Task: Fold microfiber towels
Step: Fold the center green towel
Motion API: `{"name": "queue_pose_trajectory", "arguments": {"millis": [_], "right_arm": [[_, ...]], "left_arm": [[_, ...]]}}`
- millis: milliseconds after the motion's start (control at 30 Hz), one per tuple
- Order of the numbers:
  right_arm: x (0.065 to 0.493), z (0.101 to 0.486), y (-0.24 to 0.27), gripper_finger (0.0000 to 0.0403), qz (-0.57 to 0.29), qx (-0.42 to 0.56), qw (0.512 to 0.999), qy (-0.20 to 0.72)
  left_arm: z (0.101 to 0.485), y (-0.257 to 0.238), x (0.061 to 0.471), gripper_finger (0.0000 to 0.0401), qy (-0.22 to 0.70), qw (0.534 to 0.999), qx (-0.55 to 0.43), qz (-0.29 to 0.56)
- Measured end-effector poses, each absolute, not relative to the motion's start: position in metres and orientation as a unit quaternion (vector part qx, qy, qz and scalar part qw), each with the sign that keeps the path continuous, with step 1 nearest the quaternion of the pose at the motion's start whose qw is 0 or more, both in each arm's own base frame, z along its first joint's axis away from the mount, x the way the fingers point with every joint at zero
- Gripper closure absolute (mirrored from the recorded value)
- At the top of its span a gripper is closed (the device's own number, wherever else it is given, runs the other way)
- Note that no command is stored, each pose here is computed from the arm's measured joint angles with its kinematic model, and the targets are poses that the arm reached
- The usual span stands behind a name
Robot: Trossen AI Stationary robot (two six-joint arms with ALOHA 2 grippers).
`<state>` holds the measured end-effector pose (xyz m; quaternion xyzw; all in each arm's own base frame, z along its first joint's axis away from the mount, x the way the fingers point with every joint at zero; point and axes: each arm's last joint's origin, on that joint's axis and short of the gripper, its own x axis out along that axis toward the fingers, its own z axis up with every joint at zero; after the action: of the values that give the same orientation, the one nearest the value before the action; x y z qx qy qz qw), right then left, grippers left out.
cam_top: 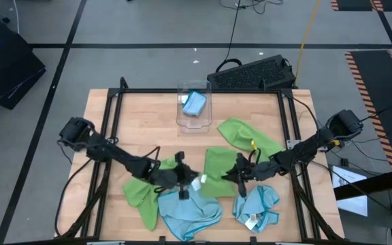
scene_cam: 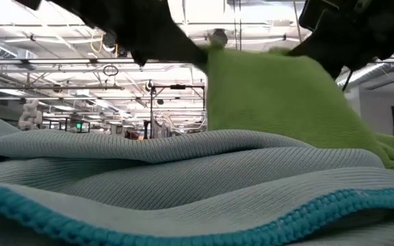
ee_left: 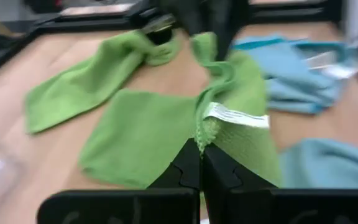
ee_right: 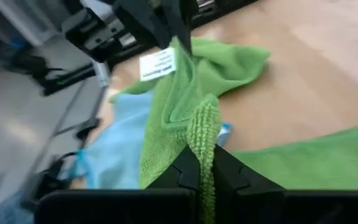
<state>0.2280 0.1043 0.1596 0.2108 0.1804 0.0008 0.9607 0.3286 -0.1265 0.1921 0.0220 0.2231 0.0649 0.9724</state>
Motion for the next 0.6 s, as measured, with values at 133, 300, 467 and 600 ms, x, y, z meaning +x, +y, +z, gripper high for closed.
{"name": "queue_pose_trajectory", "arguments": {"millis": [133, 300, 467, 600], "right_arm": [[0.227, 0.156, 0.102, 0.0396, -0.025, 0.198, 0.961, 0.193], [0.225, 0.148, 0.095, 0.0396, -0.074, 0.176, 0.956, 0.221], [0.223, 0.142, 0.087, 0.0396, -0.104, 0.160, 0.951, 0.245], [0.224, 0.139, 0.079, 0.0396, -0.122, 0.143, 0.947, 0.262]], "left_arm": [[0.185, -0.102, 0.336, 0.0398, 0.243, 0.964, 0.019, 0.107], [0.173, -0.081, 0.353, 0.0398, 0.223, 0.967, 0.012, 0.125], [0.153, -0.066, 0.363, 0.0399, 0.234, 0.963, 0.016, 0.136], [0.154, -0.055, 0.365, 0.0396, 0.235, 0.961, 0.011, 0.144]]}}
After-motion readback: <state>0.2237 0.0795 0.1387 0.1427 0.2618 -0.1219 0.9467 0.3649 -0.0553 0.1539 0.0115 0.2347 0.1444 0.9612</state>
